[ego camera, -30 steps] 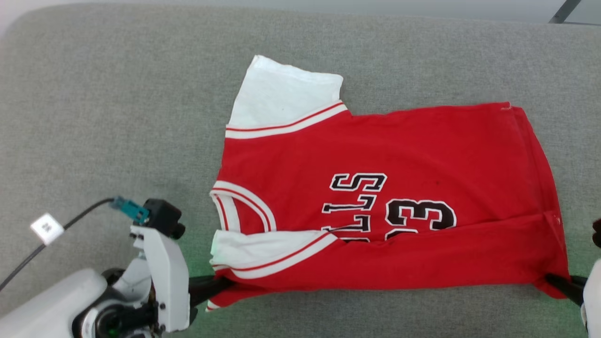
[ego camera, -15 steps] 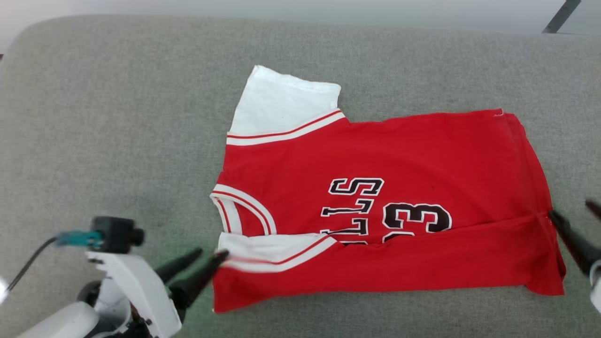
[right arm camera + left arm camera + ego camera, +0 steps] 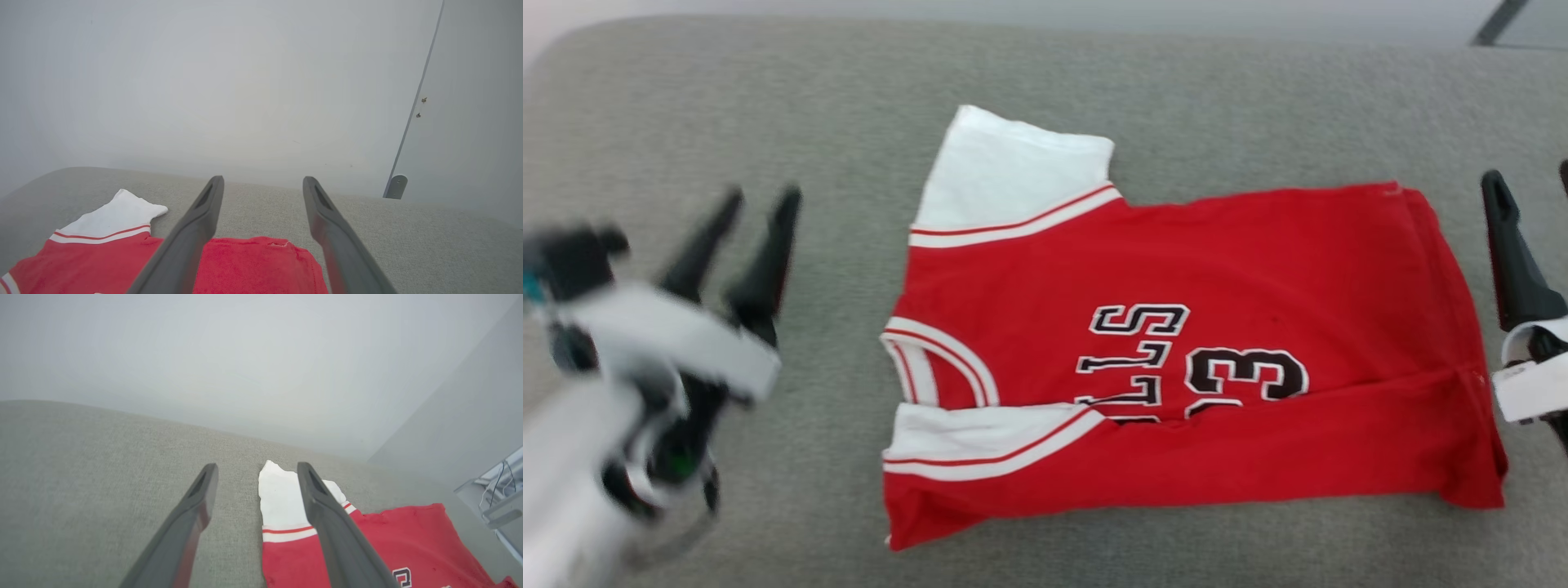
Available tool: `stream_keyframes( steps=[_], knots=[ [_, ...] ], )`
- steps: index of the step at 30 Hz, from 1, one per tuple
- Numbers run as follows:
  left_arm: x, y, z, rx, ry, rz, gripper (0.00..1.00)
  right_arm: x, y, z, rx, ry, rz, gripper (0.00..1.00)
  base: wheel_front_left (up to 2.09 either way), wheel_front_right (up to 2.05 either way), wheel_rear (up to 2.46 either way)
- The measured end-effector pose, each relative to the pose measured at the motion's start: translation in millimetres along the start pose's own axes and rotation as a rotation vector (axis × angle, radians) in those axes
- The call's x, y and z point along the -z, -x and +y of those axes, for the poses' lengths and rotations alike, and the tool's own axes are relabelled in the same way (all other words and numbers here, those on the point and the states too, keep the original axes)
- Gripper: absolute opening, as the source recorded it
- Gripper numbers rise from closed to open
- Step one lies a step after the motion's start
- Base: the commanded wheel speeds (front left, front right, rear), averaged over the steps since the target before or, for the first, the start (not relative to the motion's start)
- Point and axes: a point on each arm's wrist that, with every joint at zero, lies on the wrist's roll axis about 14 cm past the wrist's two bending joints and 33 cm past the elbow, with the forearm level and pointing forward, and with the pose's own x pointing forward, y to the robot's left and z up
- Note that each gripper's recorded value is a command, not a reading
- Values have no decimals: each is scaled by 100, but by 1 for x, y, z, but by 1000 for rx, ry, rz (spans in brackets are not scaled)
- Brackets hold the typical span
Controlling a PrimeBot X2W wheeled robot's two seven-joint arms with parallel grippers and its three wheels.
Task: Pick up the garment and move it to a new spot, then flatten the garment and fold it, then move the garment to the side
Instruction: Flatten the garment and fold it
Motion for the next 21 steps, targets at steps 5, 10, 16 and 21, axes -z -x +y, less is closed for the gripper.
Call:
stream_keyframes(
  steps=[5,10,16,21],
  knots=[
    [-27,-58,-6,60,-121,-6,100,3,1,-6,28,-13,-21,100,0,0,0],
    [-28,-116,-7,83,-253,94,100,10,11,-20,82,-18,-19,100,0,0,0],
    [33,-155,1,60,-299,429,100,18,25,-39,150,-21,1,100,0,0,0],
    [85,-159,1,55,-289,748,100,30,38,-50,193,-24,43,100,0,0,0]
  ],
)
